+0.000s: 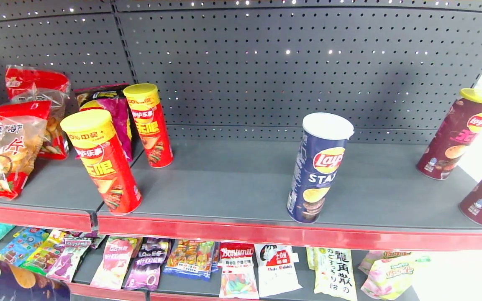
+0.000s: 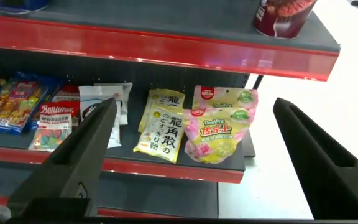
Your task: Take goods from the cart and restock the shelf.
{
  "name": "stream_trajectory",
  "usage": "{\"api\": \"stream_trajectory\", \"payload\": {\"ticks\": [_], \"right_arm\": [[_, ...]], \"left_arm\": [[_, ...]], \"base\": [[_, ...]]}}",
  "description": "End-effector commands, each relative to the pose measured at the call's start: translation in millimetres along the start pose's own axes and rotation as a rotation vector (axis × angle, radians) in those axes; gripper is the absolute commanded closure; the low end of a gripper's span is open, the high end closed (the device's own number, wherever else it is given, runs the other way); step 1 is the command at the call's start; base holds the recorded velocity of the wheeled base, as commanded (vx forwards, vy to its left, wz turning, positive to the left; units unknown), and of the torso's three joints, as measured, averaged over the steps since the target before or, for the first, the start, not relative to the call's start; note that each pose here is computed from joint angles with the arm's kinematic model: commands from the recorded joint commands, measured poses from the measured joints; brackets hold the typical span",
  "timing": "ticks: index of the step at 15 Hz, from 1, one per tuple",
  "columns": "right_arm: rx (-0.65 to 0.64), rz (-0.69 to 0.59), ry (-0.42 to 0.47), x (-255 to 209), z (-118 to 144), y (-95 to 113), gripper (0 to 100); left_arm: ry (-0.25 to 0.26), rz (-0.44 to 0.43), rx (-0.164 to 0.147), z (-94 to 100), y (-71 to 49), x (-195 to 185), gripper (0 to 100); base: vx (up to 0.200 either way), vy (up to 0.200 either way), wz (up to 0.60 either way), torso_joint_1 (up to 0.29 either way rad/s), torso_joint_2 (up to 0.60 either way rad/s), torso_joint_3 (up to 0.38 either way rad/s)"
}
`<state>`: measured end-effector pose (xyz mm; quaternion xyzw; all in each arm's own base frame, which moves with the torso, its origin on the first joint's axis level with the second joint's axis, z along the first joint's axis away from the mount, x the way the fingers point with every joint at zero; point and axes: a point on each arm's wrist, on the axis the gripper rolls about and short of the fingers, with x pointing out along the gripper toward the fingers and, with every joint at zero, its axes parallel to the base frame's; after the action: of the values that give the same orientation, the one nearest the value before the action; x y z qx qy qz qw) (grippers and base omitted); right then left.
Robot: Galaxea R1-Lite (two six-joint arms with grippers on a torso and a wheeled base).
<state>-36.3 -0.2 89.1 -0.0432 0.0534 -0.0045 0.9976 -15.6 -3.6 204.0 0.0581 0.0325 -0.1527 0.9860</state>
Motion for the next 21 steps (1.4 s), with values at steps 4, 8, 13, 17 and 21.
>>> {"api": "stream_trajectory", "payload": {"ticks": [4,8,13,17,21], "right_arm": [[0.003,0.001,0.001,0.1,0.0,0.0,0],[0.003,0.001,0.001,0.1,0.0,0.0,0],[0.003,0.001,0.001,0.1,0.0,0.0,0],[0.003,0.001,0.001,0.1,0.0,0.0,0],[0.003,0.003,0.001,0.1,0.0,0.1,0]], "left_arm": [[0.003,-0.004,0.018,-0.2,0.1,0.7,100],[-0.001,-0.006,0.028,-0.1,0.0,0.3,100],[-0.008,-0.014,0.028,0.8,0.1,0.6,100],[-0.009,-0.016,0.029,1.2,0.0,0.4,100],[-0.022,-0.008,0.030,3.9,0.5,0.8,100]], "base": [[0.000,0.000,0.00,0.000,0.00,0.000],[-0.150,0.000,0.00,0.008,0.00,0.002],[0.000,0.000,-0.36,0.000,0.00,-0.001],[0.000,0.000,-0.60,0.008,0.00,0.002],[0.000,0.000,-0.45,0.004,0.00,0.002]]}}
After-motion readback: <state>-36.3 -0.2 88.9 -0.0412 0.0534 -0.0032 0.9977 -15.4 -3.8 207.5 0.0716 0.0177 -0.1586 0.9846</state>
